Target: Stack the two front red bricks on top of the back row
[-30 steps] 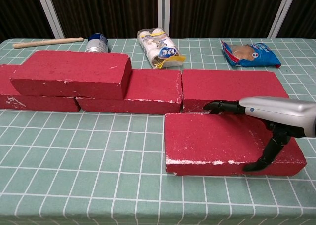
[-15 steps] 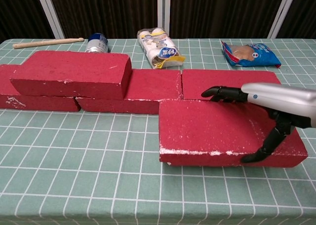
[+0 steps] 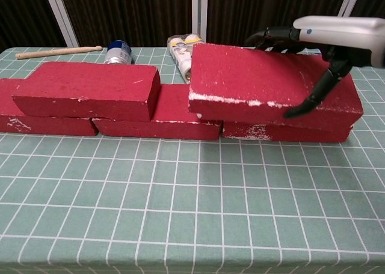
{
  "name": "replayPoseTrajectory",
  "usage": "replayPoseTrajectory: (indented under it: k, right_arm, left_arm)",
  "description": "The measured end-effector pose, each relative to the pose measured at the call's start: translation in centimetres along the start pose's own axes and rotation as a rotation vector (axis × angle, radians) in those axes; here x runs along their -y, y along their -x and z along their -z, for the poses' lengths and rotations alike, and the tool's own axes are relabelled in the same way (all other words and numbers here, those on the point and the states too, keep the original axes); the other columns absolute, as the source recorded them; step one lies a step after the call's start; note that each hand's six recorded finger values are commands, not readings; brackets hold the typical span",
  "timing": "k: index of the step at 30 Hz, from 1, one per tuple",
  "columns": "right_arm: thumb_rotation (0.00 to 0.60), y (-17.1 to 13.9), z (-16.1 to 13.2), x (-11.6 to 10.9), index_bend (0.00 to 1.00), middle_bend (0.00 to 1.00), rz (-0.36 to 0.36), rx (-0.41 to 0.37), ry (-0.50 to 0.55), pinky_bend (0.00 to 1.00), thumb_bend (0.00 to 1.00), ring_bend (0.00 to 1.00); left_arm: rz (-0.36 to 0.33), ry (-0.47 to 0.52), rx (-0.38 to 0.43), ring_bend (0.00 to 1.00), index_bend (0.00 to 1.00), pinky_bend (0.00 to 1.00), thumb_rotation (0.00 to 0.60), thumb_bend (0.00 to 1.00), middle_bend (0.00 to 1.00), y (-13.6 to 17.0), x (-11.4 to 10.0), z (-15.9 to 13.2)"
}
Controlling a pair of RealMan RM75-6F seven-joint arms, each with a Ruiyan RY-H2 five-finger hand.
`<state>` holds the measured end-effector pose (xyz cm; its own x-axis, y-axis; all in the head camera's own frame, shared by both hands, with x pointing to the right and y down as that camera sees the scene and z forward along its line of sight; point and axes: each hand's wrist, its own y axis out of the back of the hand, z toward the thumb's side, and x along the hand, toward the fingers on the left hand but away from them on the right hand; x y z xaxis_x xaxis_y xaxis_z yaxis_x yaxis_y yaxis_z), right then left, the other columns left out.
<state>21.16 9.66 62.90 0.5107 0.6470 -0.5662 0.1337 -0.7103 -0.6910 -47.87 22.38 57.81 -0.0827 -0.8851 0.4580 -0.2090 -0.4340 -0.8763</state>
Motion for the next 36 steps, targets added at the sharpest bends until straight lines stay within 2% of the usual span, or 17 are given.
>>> replayPoseTrajectory:
  k: [6, 17, 24, 36]
  right_arm:
    - [0.6, 3.0, 0.2, -1.6, 0.1, 0.25, -0.015, 0.026, 0.002, 0.32, 0.1, 0.21]
    - [0.6, 6.8, -0.6, -1.2, 0.09, 0.25, -0.106, 0.053, 0.016, 0.32, 0.1, 0.21]
    - [0.6, 7.6, -1.1, 0.1, 0.07, 0.25, -0.151, 0.055, 0.02, 0.32, 0.1, 0.21]
    - [0.6, 8.5, -1.7, 1.0, 0.01, 0.25, -0.161, 0.061, 0.03, 0.32, 0.1, 0.21]
  left_arm:
    - [0.001, 0.015, -0.003, 0.0, 0.04, 0.0, 0.6, 0.02, 0.0, 0.0, -0.1, 0.3]
    - [0.009, 0.035, 0.003, 0.0, 0.04, 0.0, 0.6, 0.02, 0.0, -0.1, 0.0, 0.5]
    - [0.012, 0.043, 0.003, 0.0, 0.04, 0.0, 0.6, 0.02, 0.0, -0.1, 0.1, 0.6]
    - [0.025, 0.069, 0.003, 0.0, 0.04, 0.0, 0.6, 0.02, 0.0, -0.1, 0.4, 0.9]
